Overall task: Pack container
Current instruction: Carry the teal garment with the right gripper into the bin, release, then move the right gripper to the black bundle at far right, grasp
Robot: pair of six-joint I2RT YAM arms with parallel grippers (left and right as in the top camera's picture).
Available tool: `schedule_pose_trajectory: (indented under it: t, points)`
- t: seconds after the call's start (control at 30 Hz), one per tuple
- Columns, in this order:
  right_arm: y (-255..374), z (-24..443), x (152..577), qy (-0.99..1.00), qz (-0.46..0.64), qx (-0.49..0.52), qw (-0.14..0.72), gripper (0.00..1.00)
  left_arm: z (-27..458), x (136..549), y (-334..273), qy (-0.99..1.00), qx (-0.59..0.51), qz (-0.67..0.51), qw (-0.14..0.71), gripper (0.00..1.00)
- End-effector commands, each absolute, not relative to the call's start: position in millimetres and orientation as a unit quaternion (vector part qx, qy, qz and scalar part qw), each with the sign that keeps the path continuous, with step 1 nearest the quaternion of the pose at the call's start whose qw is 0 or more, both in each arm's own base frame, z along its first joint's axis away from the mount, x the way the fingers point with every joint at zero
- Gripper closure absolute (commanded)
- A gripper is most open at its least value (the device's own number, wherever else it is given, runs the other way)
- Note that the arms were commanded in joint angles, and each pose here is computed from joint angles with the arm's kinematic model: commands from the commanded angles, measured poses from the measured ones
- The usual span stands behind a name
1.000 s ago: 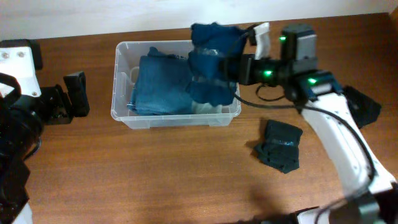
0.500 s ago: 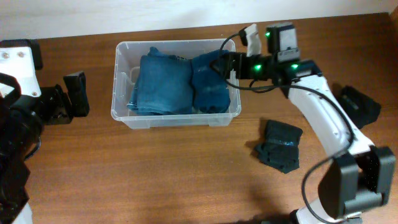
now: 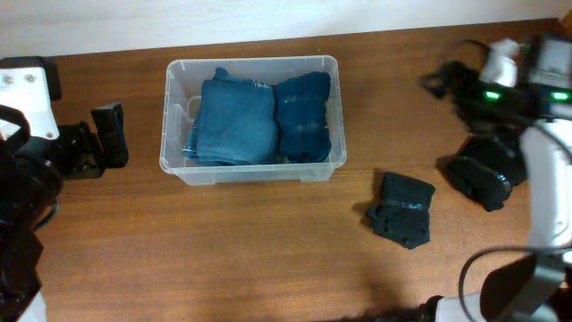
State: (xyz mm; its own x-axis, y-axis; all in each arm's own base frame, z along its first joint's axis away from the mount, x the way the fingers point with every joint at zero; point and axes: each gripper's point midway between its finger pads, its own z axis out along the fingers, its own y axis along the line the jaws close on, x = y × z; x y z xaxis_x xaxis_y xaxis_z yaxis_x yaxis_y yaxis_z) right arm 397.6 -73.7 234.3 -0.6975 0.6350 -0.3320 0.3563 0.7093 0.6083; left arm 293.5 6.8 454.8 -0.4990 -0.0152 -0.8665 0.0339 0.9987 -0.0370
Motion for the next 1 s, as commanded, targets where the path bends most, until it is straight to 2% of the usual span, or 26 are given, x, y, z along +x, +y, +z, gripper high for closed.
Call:
schedule_pose_trajectory:
  t: [0.0, 0.17, 0.3, 0.57, 0.7, 0.73, 0.77, 0.93, 0.97]
  points:
    - [-151, 208, 373, 0.862, 0.209, 0.39, 0.25, 0.02, 458, 291, 9, 0.863, 0.003, -0.02, 0.506, 0.01]
    - [-226, 162, 323, 0.832, 0.143, 0.502, 0.188, 0.02, 458, 291, 9, 0.863, 0.003, -0.02, 0.506, 0.01]
    - [-250, 125, 298, 0.813, 0.137, 0.551, 0.13, 0.02, 458, 291, 9, 0.863, 0.003, -0.02, 0.506, 0.01]
    - [-254, 45, 290, 0.822, 0.16, 0.545, 0.039, 0.02, 458, 291, 9, 0.863, 0.003, -0.02, 0.506, 0.01]
    - [-242, 28, 311, 0.837, 0.234, 0.492, 0.059, 0.01, 458, 291, 9, 0.863, 0.003, -0.019, 0.506, 0.01]
    - [-239, 26, 314, 0.834, 0.245, 0.491, 0.059, 0.04, 458, 291, 9, 0.863, 0.003, -0.02, 0.506, 0.01]
    - [-238, 25, 315, 0.832, 0.25, 0.491, 0.06, 0.12, 458, 291, 9, 0.863, 0.003, -0.02, 0.506, 0.0]
    - [-237, 27, 318, 0.833, 0.257, 0.486, 0.065, 0.76, 458, 291, 9, 0.862, 0.003, -0.02, 0.506, 0.0]
    - [-234, 29, 319, 0.83, 0.266, 0.486, 0.064, 0.81, 458, 291, 9, 0.862, 0.003, -0.02, 0.506, 0.01]
